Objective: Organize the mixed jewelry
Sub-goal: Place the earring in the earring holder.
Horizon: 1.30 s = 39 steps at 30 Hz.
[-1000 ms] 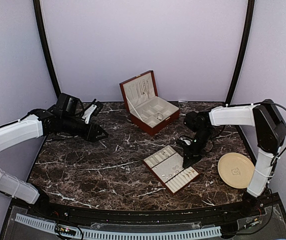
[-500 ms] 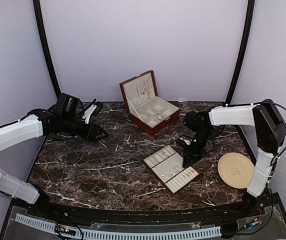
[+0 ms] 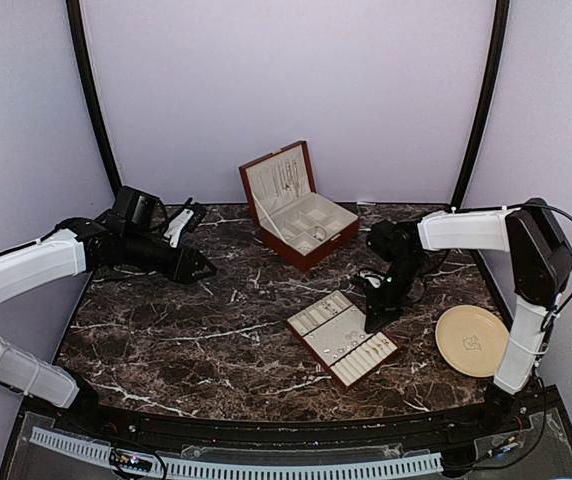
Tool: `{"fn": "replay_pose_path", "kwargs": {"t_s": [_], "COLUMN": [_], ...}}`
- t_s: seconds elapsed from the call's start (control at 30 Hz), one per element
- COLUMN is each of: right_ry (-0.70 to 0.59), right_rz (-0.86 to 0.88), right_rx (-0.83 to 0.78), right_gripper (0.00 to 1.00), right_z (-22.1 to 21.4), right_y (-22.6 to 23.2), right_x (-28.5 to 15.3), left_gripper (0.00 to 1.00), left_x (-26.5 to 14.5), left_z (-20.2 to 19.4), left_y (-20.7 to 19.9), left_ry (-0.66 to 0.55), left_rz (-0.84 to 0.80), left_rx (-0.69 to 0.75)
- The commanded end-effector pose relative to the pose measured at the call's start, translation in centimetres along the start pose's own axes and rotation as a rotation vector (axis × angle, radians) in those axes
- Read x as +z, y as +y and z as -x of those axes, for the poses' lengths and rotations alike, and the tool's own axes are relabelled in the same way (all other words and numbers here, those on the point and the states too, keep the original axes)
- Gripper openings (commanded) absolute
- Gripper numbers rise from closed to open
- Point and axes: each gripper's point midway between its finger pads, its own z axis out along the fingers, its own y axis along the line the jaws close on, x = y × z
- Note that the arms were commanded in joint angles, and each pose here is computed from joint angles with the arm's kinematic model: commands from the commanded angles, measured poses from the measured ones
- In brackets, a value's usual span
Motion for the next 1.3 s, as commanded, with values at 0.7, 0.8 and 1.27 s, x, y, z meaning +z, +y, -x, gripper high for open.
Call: {"fn": "replay_pose_path", "kwargs": {"t_s": [0.7,0.8,1.27], "right_ry": [0.031,0.036,0.055], "right_rz": [0.034,0.032,0.003], "right_rx": [0.012,0.011,0.026], "right_gripper": [0.05,0.05,0.05], "right_z": [-0.7,-0.9,-1.6], "right_y": [0.4,0.3,-0.4], "right_x": [0.1,0.1,0.4], "left_gripper": [0.45,0.44,0.45], "left_x": [-1.4,-1.5,-1.6], "left_z": [1.4,1.4,1.5], "left_y": [-0.8,-0.8,-0.8], "left_ry": [-0.045,-0.047,-0.049], "left_rz": [-0.012,-0.012,-0.012], "left_rx": [0.034,0.034,0.036]}}
